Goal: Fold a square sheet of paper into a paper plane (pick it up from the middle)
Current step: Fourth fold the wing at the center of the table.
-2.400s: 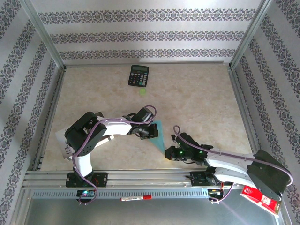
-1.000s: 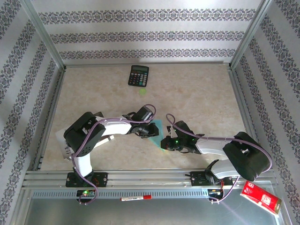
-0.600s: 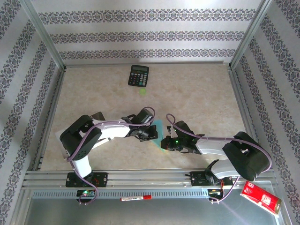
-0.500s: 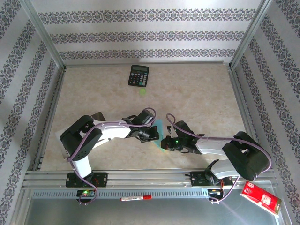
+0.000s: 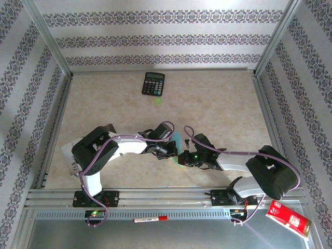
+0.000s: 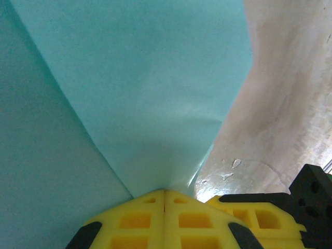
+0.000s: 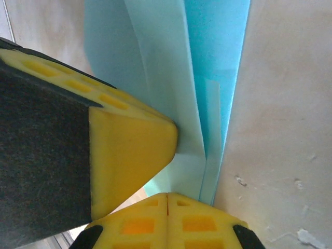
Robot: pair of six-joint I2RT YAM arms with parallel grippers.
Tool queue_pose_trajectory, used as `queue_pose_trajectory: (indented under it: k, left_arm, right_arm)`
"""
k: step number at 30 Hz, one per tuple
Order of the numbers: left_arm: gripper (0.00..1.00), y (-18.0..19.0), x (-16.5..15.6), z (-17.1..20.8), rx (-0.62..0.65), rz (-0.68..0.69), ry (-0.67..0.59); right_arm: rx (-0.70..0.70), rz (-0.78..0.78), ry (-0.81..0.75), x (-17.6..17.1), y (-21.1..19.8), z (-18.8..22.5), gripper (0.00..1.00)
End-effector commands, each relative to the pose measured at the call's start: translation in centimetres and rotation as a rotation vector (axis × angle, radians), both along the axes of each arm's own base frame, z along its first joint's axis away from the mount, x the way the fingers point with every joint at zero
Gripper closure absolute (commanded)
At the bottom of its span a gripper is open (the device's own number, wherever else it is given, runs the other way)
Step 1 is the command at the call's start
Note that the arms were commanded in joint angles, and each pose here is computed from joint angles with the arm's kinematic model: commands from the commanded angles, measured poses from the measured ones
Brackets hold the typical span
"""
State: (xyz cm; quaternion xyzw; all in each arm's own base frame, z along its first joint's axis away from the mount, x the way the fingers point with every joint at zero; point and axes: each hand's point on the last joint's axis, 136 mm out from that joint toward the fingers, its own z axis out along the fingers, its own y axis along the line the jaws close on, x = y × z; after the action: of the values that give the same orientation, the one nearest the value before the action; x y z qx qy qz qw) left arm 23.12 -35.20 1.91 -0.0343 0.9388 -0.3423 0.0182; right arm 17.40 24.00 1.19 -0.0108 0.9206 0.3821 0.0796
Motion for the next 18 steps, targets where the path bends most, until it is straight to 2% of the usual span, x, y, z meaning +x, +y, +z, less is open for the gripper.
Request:
queue_pose_trajectory:
  k: [1, 7, 18]
  left_arm:
    - [1.0, 0.5, -0.4, -1.7, 0.036, 0.009, 0.027]
    - [1.0, 1.4, 0.6, -1.8, 0.051, 0.022, 0.017]
    - [1.0, 3.1, 3.4, -2.0, 0.078, 0.04, 0.002]
  right_arm:
    - [-0.196, -0.041, 0.167, -3.5, -4.0, -4.8, 1.0]
    - [-0.242, -0.038, 0.222, -5.1, -5.2, -5.5, 1.0]
    - [-0.27, -0.033, 0.241, -5.8, -5.9, -5.9, 1.0]
